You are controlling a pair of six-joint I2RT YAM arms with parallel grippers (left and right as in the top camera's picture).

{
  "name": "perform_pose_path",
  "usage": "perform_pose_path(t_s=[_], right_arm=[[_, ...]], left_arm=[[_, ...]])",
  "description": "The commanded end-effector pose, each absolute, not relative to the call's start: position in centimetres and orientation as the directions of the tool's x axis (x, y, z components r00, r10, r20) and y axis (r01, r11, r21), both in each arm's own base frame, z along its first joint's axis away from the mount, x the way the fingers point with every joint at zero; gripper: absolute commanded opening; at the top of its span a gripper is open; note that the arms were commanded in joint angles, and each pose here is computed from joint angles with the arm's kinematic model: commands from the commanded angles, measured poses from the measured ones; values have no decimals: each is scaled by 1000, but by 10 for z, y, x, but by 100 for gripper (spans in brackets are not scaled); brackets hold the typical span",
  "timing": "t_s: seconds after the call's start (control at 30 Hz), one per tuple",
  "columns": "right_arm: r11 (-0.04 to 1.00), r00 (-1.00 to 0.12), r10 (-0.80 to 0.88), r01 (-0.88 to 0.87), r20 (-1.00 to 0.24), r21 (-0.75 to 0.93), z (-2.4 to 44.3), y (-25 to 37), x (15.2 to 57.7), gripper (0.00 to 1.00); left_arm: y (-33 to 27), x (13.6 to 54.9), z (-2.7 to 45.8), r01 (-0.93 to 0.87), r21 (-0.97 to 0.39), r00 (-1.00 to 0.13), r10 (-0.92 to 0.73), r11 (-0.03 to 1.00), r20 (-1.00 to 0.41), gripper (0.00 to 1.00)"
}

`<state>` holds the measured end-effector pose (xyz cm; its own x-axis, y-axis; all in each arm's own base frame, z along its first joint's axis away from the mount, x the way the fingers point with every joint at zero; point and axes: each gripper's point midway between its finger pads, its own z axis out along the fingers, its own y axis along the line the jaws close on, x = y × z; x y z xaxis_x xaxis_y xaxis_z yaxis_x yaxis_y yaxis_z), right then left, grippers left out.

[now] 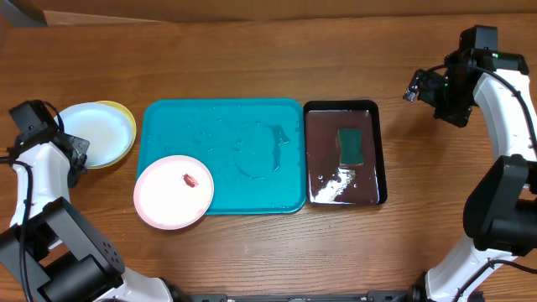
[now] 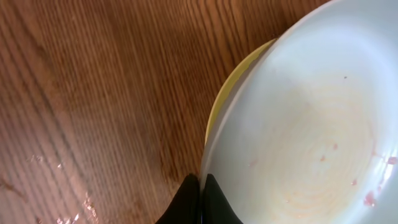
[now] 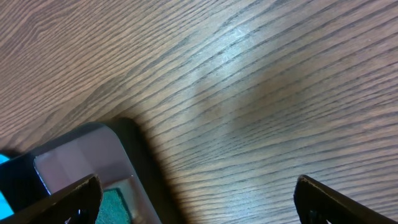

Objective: Clean dirty plates on tray and stack at the side
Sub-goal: 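Carry the light blue plate left and set it on the yellow plate, then release the stacked plate and move the left gripper to the white plate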

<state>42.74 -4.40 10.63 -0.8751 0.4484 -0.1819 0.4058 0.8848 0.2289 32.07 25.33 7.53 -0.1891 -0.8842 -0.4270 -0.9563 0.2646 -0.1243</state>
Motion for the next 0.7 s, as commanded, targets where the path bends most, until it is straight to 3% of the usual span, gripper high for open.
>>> perform_pose_path(t_s=[0.0,0.53,0.6,0.67], right_arm=[[881,-869,457,412,-191,234,110,-47,427,100],[881,-869,457,412,-191,234,110,-47,427,100],[881,-869,457,412,-191,234,110,-47,427,100],[881,-869,457,412,-191,234,110,-47,427,100]], left_arm=[[256,319,72,-958,-136,-168,-880,251,-444,4],[257,324,59,-952,-167,-154,-871,258,-467,8],[255,325,54,-950,-172,-161,-878,262,-451,14],[250,328,50,-940,-182,-186,-883,287,-430,29]])
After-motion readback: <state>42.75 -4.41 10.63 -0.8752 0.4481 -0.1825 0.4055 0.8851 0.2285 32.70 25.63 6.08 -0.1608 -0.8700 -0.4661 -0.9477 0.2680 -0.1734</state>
